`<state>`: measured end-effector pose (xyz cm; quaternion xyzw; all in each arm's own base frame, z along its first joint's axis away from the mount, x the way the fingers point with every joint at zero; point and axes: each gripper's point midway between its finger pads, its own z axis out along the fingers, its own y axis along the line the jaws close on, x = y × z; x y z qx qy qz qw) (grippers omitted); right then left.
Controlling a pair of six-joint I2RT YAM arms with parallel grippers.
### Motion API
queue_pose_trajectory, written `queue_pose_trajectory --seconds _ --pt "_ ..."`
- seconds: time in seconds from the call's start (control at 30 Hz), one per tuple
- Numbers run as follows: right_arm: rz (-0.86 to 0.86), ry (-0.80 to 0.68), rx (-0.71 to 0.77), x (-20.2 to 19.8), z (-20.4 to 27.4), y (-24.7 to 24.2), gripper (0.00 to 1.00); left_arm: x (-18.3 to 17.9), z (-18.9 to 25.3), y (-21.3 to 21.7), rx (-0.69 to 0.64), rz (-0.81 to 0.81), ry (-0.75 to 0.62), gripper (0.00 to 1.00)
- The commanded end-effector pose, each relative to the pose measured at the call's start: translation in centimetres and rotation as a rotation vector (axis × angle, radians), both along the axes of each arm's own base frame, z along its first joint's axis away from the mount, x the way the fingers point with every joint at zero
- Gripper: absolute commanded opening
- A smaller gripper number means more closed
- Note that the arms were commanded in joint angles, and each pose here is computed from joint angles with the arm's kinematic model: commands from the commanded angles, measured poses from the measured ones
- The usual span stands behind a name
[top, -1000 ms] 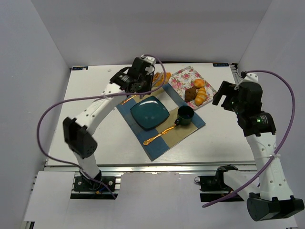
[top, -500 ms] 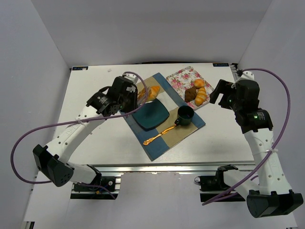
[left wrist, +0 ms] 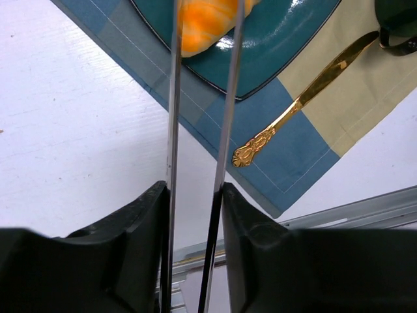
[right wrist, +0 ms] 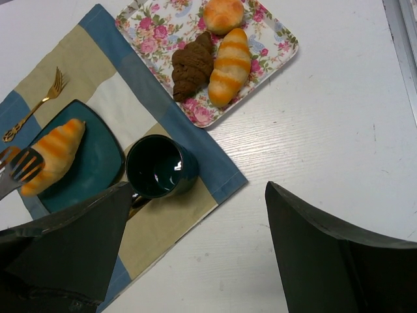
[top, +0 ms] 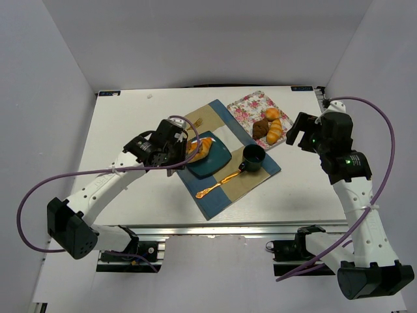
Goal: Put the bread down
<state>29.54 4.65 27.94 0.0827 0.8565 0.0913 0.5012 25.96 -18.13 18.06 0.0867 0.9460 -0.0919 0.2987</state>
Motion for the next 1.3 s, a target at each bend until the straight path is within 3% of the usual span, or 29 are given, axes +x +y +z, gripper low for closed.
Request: queue_pose_trajectory --seconds 0.0,0.33,0.5,0.63,0.9,1.27 --pt "0.011 -0.047 0.007 0.1 1.1 0.2 0.89 0.7 2.8 -0.5 -0.060 0.009 -0.085 0.51" --pt "0.019 -0.040 0.009 0.7 0.8 0.4 0.89 1.9 7.9 -1.4 -0.096 0.005 -0.139 0.53" --pt "0.001 -0.036 0.016 0.9 0.6 0.3 0.89 6.3 11.1 -5.5 -0.162 -0.051 -0.208 0.53" --pt "-0.035 -0.030 0.022 0.8 0.4 -0.1 0.89 10.0 10.7 -9.7 -0.203 -0.123 -0.252 0.53" --pt "-0.070 -0.039 -0.005 0.4 1.3 -1.0 0.89 14.8 5.7 -16.1 -0.212 -0.210 -0.221 0.52" --pt "-0.061 -0.008 -0.014 0.4 0.1 -0.9 0.89 14.6 3.4 -20.9 -0.298 -0.270 -0.164 0.52"
